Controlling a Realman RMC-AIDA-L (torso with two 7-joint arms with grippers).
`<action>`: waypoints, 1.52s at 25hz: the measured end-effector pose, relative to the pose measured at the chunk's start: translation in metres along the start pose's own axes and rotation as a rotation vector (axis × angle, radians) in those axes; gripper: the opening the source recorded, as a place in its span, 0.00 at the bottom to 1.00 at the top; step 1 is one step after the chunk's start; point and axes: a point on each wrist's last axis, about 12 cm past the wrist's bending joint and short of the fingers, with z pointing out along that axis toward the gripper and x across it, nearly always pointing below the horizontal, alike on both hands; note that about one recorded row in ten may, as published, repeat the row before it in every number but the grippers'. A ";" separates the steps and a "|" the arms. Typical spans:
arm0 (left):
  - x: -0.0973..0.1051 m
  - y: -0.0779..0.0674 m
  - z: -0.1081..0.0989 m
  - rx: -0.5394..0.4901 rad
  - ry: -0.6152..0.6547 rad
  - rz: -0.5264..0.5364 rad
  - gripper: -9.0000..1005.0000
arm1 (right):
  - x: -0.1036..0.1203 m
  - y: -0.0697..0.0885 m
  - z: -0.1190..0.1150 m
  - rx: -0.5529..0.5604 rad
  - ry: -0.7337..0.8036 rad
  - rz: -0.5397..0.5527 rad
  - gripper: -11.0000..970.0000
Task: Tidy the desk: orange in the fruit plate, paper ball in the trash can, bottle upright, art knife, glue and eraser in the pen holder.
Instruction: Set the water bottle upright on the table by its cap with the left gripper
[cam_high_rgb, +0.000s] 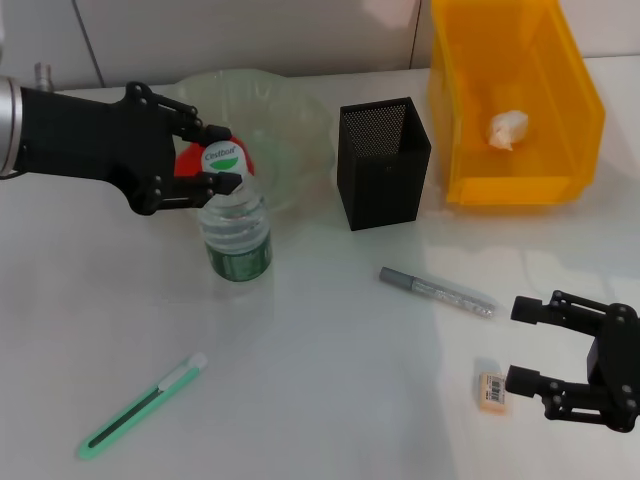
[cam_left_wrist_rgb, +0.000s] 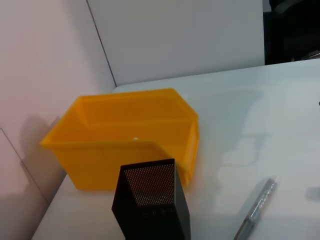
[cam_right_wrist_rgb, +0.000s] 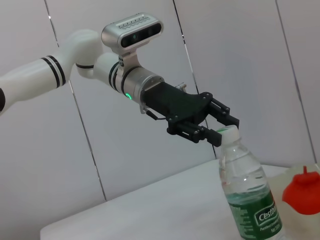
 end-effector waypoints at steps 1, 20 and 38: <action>0.001 0.000 0.000 -0.001 0.000 -0.003 0.46 | 0.000 0.000 0.001 -0.003 0.002 0.001 0.82; 0.004 -0.001 0.002 -0.020 -0.018 -0.032 0.46 | 0.003 0.002 0.000 -0.010 0.018 0.020 0.82; 0.006 -0.004 0.001 -0.026 -0.027 -0.026 0.59 | 0.003 0.002 0.001 -0.014 0.018 0.018 0.82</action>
